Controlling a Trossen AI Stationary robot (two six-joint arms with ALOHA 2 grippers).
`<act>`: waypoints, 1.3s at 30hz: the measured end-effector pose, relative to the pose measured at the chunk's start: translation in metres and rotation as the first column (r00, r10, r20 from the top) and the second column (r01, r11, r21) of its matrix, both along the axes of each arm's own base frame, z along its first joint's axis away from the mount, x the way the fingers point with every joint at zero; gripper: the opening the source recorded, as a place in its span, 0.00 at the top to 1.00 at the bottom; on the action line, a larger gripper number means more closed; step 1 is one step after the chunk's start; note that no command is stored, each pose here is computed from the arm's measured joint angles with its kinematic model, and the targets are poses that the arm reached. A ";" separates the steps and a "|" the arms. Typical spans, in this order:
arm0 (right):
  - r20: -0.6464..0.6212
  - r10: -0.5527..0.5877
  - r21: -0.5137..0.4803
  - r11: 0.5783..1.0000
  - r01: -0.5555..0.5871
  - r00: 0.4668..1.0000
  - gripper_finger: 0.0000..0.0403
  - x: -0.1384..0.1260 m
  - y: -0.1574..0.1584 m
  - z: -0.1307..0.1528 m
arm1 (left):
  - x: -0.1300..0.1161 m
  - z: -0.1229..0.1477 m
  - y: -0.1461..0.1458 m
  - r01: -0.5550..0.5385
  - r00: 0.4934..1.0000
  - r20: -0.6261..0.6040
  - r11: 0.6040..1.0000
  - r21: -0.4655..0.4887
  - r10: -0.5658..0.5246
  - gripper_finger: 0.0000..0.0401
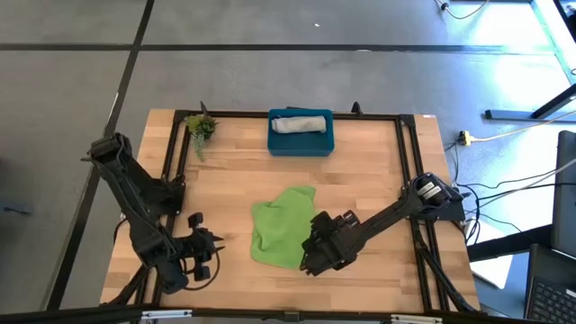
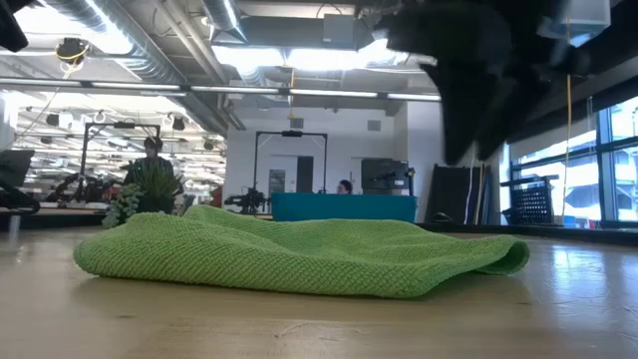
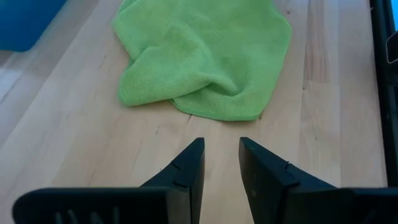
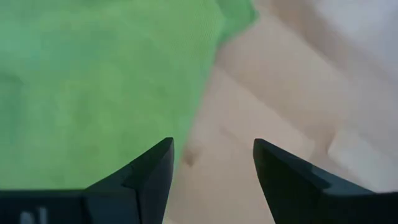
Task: Roll microfiber towels into tight, uniform cylinder then place into a basket
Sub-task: Roll the green microfiber cloth
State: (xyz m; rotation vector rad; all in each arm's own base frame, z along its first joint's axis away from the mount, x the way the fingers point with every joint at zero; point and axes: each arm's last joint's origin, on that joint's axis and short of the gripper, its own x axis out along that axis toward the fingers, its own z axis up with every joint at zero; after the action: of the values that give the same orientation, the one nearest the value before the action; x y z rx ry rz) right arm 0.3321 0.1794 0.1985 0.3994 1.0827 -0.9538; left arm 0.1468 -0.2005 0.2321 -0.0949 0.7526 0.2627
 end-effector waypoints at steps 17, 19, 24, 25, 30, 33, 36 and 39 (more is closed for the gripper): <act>0.005 0.082 0.262 0.962 -0.080 0.997 0.45 0.001 0.011 -0.037 | 0.001 -0.001 0.000 -0.005 1.000 0.011 1.000 0.015 0.005 0.78; -0.002 0.120 0.257 0.960 -0.115 0.993 0.45 -0.001 0.013 -0.037 | 0.001 -0.001 0.000 -0.005 1.000 0.012 1.000 0.015 0.005 0.78; -0.021 0.263 0.243 0.937 -0.250 0.965 0.45 -0.005 0.023 -0.035 | 0.001 -0.001 0.000 -0.001 1.000 0.011 1.000 0.019 0.001 0.78; -0.028 0.291 0.240 0.931 -0.276 0.956 0.45 -0.007 0.026 -0.036 | 0.001 -0.001 0.000 0.000 1.000 0.010 1.000 0.020 0.000 0.78; -0.034 0.415 0.148 0.902 -0.406 0.909 0.45 -0.015 0.033 -0.045 | 0.001 -0.001 0.000 0.000 1.000 0.010 1.000 0.021 0.000 0.78; -0.021 0.518 0.109 0.852 -0.513 0.855 0.45 -0.017 0.036 -0.055 | 0.001 -0.001 0.000 0.000 1.000 0.010 1.000 0.020 0.000 0.78; -0.024 0.564 0.100 0.823 -0.560 0.825 0.45 -0.020 0.034 -0.066 | 0.001 -0.001 0.000 0.000 1.000 0.011 1.000 0.020 0.000 0.78; -0.014 0.565 0.067 0.824 -0.563 0.825 0.45 -0.022 0.032 -0.071 | 0.001 -0.001 0.000 -0.001 1.000 0.011 1.000 0.020 0.000 0.78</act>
State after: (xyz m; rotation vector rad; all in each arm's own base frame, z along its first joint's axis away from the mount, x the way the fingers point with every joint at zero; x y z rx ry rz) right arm 0.3101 0.2109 0.1279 0.0920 1.1710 -0.3968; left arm 0.1475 -0.2009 0.2311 -0.0780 0.7391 0.2697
